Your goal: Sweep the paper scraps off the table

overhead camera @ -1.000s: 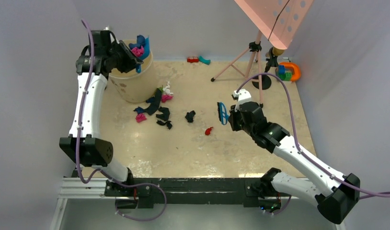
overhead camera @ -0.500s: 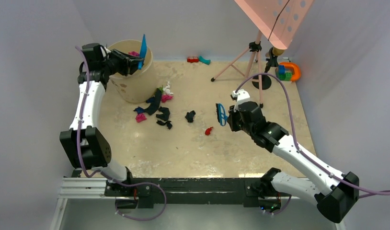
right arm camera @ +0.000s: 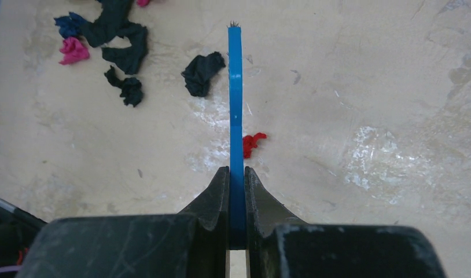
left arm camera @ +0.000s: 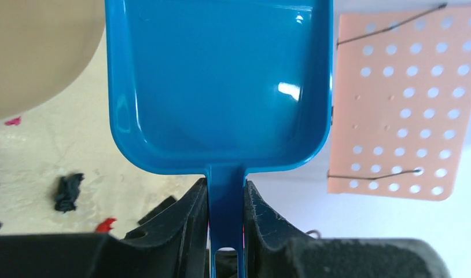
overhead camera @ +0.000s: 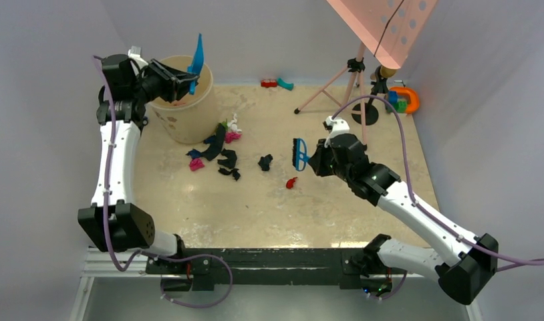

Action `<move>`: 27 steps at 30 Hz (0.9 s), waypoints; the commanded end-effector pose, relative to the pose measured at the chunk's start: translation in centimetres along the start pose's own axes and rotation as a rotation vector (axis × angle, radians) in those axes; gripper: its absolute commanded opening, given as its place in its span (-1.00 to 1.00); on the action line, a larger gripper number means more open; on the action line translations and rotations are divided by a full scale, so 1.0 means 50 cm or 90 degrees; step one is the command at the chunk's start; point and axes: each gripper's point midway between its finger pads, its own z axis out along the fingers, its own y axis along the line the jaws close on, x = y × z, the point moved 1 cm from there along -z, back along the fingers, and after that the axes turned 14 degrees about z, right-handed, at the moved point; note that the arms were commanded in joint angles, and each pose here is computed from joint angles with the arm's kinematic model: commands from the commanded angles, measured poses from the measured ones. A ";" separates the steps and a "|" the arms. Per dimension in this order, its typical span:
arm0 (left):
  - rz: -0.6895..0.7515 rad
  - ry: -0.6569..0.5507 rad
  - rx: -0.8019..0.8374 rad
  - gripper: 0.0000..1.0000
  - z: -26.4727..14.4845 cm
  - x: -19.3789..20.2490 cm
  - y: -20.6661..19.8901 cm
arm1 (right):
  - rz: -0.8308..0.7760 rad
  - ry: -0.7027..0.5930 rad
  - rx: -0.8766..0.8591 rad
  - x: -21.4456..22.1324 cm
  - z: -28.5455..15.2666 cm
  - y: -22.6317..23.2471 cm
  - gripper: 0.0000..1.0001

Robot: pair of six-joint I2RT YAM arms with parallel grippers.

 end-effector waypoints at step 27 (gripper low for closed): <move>0.632 0.056 -0.309 -1.00 -0.257 0.283 0.166 | 0.220 0.208 0.134 0.151 0.074 -0.024 -1.00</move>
